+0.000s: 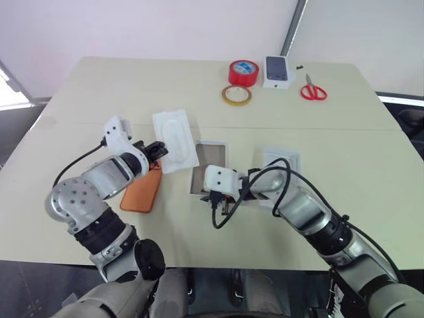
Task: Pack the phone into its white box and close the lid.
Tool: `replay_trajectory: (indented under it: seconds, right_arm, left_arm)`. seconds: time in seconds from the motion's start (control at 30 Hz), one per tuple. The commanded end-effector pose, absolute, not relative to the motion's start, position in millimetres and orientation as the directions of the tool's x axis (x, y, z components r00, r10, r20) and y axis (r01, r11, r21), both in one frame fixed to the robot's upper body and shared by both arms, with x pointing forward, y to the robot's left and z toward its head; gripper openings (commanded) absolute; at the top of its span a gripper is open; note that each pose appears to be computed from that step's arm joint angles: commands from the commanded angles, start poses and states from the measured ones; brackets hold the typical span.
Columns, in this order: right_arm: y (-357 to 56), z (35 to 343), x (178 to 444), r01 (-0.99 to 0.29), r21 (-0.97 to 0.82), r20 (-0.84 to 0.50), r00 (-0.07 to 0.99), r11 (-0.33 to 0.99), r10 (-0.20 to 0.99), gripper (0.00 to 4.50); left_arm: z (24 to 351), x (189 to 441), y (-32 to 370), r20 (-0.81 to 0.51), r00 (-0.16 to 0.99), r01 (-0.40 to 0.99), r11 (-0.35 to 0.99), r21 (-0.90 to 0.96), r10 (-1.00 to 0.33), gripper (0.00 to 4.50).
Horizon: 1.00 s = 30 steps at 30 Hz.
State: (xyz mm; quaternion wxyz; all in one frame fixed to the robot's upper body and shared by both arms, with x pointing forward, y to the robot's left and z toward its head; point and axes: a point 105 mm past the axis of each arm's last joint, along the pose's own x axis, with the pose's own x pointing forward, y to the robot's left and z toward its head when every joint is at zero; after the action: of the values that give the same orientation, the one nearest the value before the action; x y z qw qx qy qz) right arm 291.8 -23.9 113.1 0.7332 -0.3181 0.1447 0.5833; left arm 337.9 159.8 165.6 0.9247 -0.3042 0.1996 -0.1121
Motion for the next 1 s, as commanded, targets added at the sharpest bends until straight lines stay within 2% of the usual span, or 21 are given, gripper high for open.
replay_trajectory:
  seconds: [0.03,0.23,0.43,0.73,1.0]
  right_arm:
    - [-39.7,152.9,298.5,-0.918,-0.356,-0.495,0.344,0.175,0.798,3.43]
    - [-97.9,169.5,319.0,-0.862,-0.396,-0.494,0.491,0.317,0.717,3.43]
    - [-116.1,174.8,328.6,-0.833,-0.403,-0.478,0.544,0.379,0.689,3.43]
    - [-116.7,167.6,331.1,-0.832,-0.404,-0.482,0.547,0.38,0.684,3.43]
    - [-115.7,164.5,327.0,-0.854,-0.352,-0.455,0.513,0.382,0.727,3.43]
  left_arm:
    - [172.5,336.1,146.2,-0.283,0.881,0.158,0.797,-0.582,-0.38,0.0]
    - [163.6,332.1,122.8,-0.319,0.841,0.204,0.802,-0.561,-0.437,0.0]
    - [144.9,328.2,98.1,-0.4,0.789,0.209,0.816,-0.538,-0.466,0.0]
    - [137.8,326.6,90.1,-0.433,0.773,0.196,0.824,-0.532,-0.464,0.0]
    - [135.4,326.1,82.1,-0.454,0.756,0.21,0.832,-0.514,-0.472,0.0]
